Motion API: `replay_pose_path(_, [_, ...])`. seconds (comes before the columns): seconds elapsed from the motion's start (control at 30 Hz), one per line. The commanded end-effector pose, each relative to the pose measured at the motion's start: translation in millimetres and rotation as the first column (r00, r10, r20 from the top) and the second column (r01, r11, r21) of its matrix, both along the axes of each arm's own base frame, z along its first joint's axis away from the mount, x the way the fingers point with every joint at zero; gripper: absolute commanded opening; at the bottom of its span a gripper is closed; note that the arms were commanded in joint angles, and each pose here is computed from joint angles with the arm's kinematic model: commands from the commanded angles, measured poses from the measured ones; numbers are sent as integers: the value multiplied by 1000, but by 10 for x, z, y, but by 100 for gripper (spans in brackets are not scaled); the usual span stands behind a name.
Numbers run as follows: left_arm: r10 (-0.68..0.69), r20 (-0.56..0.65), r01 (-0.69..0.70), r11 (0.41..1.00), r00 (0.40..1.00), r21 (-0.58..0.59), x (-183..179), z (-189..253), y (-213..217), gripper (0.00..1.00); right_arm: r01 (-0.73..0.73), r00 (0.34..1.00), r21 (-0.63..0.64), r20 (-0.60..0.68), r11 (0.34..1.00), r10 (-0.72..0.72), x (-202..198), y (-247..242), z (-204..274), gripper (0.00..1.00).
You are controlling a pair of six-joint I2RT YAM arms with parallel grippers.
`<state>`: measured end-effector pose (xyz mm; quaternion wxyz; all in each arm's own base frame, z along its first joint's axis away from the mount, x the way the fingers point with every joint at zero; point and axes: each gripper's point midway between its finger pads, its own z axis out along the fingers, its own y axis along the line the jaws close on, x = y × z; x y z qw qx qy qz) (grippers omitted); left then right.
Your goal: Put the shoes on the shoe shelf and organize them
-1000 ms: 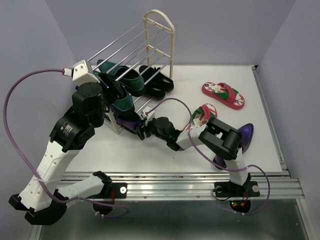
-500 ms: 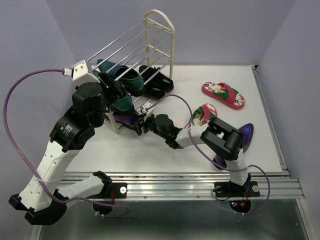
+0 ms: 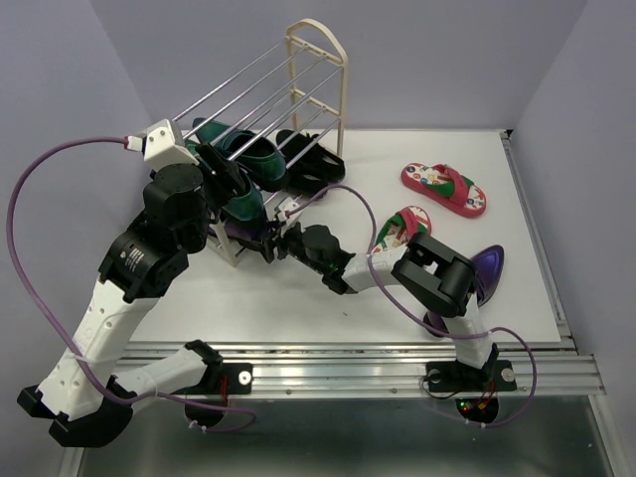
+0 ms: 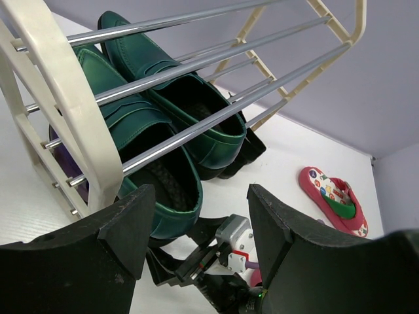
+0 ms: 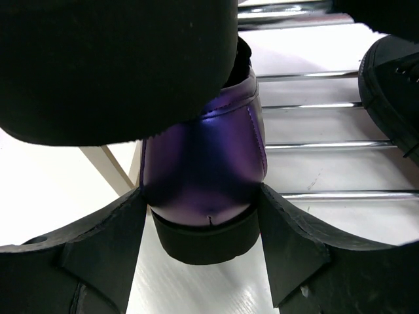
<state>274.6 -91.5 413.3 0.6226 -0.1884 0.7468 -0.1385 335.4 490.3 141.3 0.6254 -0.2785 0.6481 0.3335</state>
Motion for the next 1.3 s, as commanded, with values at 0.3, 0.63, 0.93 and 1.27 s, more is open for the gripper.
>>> replay_pose_path(0.3, [21, 14, -21, 1000, 1000, -11, 12, 38, 32, 69, -16, 997, 147, 83, 989, 4, -77, 61, 269, 53])
replay_pose_path(0.63, [18, 4, -18, 1000, 1000, -7, 32, 8, 11, 69, -19, 999, 122, 47, 992, 13, -93, 64, -23, 61])
replay_pose_path(0.93, [12, 0, -12, 1000, 1000, -5, 32, -14, 0, 69, -3, 999, 123, 38, 992, -2, -75, 47, -71, 54])
replay_pose_path(1.27, [157, -41, -157, 987, 987, -10, 54, -94, 201, 70, 3, 998, 157, 63, 988, -13, -61, 36, 112, 50])
